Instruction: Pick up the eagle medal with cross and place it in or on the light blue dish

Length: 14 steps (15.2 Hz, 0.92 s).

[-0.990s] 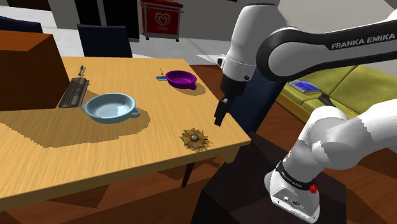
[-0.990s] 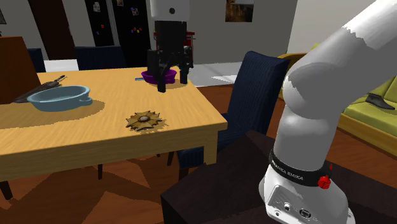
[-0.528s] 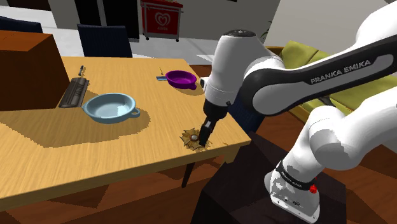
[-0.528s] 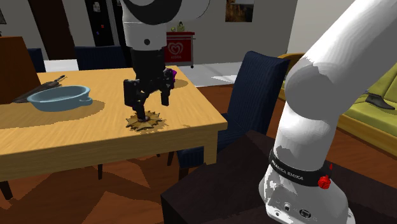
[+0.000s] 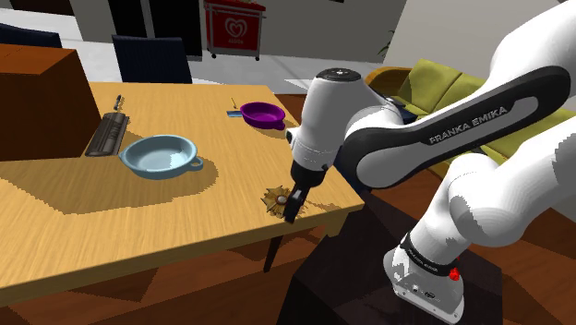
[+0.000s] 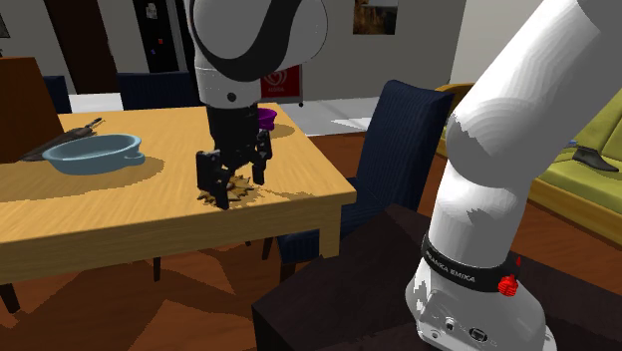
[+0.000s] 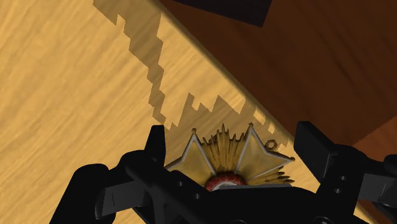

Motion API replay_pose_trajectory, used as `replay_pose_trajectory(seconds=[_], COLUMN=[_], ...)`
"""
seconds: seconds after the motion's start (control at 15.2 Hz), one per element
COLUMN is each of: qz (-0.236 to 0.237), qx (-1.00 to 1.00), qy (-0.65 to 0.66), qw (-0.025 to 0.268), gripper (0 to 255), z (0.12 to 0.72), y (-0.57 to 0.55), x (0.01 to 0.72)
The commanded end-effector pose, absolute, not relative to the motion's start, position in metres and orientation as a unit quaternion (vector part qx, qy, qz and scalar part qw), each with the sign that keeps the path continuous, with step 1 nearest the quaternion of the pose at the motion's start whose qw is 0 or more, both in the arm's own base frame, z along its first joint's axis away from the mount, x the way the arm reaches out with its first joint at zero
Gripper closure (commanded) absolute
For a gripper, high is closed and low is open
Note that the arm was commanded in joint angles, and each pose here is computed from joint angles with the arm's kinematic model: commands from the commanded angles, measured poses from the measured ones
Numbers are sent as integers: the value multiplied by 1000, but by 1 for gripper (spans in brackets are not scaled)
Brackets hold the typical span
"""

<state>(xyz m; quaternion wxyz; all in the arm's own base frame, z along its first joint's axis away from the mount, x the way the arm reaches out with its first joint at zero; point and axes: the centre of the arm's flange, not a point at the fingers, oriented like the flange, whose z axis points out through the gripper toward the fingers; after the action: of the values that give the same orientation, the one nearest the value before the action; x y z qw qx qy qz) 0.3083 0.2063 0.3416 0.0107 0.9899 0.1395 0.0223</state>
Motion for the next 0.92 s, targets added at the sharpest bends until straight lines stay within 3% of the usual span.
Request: replay_pose_trajectory(seconds=[0.0,0.33,0.4,0.86], qz=[23,23,23,23], qx=[990,990,990,990], qy=[140,140,140,140], qw=[11,11,11,11], gripper=[0,0,255,255], z=[340,340,340,340], y=[207,207,207,207], x=[308,308,308,308])
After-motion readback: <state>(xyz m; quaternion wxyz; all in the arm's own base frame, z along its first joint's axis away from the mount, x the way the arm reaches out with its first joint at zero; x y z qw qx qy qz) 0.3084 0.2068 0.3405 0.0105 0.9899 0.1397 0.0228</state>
